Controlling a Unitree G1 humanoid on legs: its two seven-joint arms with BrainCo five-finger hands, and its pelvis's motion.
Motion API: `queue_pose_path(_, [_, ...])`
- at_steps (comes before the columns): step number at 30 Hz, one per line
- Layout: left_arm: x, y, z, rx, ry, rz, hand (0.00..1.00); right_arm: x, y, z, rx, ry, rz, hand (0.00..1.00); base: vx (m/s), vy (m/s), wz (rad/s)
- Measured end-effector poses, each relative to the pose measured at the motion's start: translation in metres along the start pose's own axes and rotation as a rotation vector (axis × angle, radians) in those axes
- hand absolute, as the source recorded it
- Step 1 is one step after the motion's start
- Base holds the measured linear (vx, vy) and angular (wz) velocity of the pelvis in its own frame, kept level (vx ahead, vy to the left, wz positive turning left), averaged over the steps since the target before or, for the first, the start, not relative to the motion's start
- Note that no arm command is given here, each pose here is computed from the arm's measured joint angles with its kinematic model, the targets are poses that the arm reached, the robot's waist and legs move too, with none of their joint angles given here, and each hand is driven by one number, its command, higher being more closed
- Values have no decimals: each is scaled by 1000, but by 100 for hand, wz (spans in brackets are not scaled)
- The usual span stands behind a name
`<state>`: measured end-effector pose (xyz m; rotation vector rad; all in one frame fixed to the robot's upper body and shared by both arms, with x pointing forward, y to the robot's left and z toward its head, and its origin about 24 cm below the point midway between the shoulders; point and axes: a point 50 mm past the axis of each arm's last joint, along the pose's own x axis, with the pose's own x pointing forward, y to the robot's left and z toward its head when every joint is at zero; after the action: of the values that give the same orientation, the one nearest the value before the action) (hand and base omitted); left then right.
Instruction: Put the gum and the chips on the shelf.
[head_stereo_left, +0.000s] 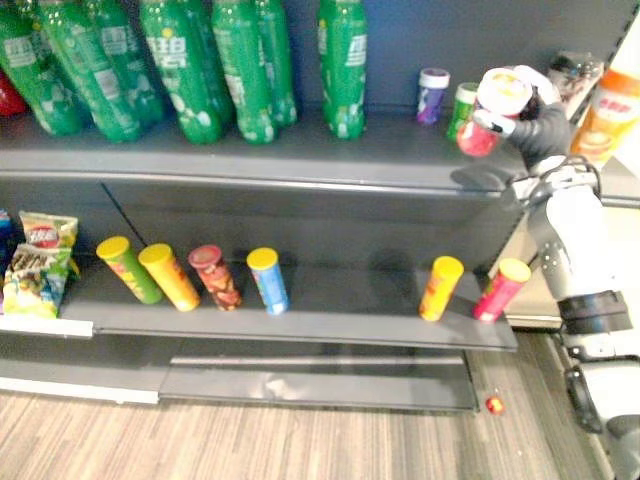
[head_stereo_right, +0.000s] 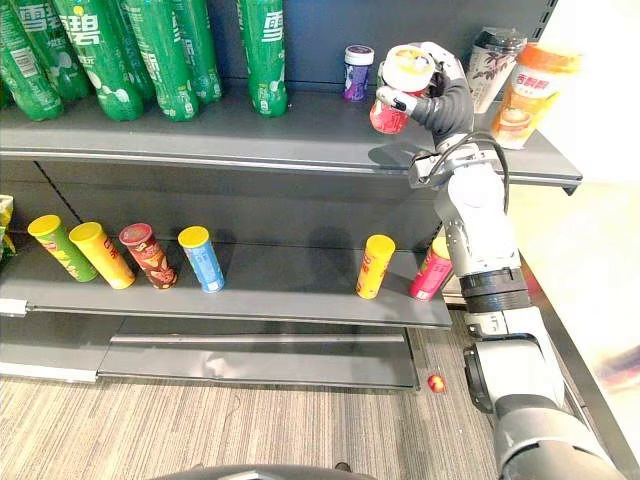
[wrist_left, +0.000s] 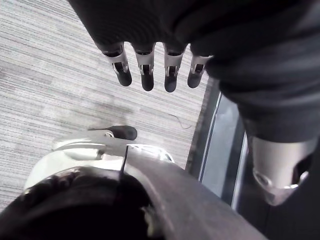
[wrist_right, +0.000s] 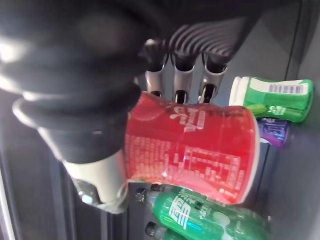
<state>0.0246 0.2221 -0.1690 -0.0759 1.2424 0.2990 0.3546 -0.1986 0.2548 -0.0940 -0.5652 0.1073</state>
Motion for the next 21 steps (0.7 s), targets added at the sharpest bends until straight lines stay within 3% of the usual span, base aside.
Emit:
queue_pose_path(9, [1, -1, 7, 2, -23, -4, 0, 0, -2, -23, -25, 114, 19, 100, -5, 0, 2])
queue_pose_path(21, [1, -1, 10, 3, -39, -7, 0, 1, -3, -21, -76, 97, -1, 100, -2, 0, 1])
